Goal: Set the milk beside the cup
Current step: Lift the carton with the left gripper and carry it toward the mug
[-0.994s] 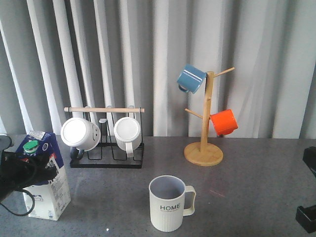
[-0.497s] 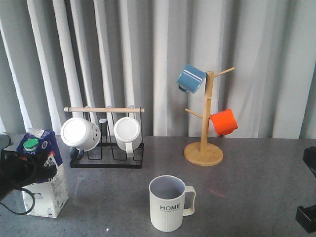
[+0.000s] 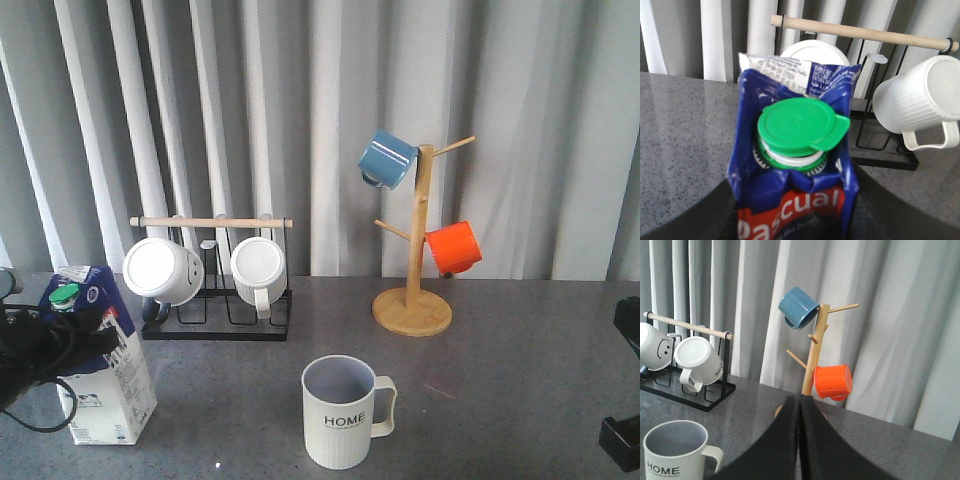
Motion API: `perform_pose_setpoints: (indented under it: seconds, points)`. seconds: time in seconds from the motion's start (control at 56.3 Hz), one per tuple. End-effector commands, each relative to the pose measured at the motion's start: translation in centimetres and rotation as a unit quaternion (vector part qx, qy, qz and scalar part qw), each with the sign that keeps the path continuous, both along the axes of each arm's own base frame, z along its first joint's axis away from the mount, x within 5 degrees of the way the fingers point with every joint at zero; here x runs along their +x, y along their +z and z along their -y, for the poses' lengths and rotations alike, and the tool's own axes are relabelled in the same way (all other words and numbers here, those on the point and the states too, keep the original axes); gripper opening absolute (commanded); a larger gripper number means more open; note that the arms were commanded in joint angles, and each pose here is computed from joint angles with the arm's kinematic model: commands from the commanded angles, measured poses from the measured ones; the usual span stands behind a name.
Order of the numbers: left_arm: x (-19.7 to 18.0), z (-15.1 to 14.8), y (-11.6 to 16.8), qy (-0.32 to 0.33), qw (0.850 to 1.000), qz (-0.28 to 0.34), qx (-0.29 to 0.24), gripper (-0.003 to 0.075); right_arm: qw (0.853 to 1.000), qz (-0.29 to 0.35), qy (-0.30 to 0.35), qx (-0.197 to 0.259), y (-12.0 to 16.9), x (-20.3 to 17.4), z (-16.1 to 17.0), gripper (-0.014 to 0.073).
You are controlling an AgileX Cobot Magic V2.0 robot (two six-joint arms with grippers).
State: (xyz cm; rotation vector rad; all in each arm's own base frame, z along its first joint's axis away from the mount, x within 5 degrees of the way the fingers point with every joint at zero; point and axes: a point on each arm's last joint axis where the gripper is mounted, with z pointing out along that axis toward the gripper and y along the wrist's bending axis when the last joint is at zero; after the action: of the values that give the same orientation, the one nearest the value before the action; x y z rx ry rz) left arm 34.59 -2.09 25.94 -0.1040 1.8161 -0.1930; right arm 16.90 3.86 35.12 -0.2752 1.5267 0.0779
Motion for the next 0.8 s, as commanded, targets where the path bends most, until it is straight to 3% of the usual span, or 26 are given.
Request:
perform_pose_setpoints:
  seconds: [0.0, 0.107, 0.231, 0.621, 0.781]
  points:
    - [-0.9, 1.3, 4.1, -0.020, 0.997, 0.076, -0.005, 0.0056, 0.999, 0.052, -0.001, 0.006, 1.7, -0.2, 0.1, -0.0008]
    - [-2.1, 3.3, 5.7, -0.048, 0.993, 0.102, 0.029, 0.0056, 0.999, 0.052, -0.001, 0.006, 1.7, -0.2, 0.1, -0.0008]
    - [-3.2, 5.0, 6.8, -0.037, 0.992, 0.118, 0.030, 0.0056, 0.999, 0.052, -0.001, 0.006, 1.7, -0.2, 0.1, -0.0008]
    - [-4.1, 11.3, 8.1, 0.026, 0.995, 0.087, 0.045, 0.0056, 0.999, 0.051, -0.001, 0.006, 1.6, -0.2, 0.1, -0.0008]
    - [-4.2, 14.1, 8.2, 0.000, 0.996, 0.086, 0.039, 0.0056, 0.999, 0.051, -0.001, 0.006, 1.6, -0.2, 0.1, -0.0008]
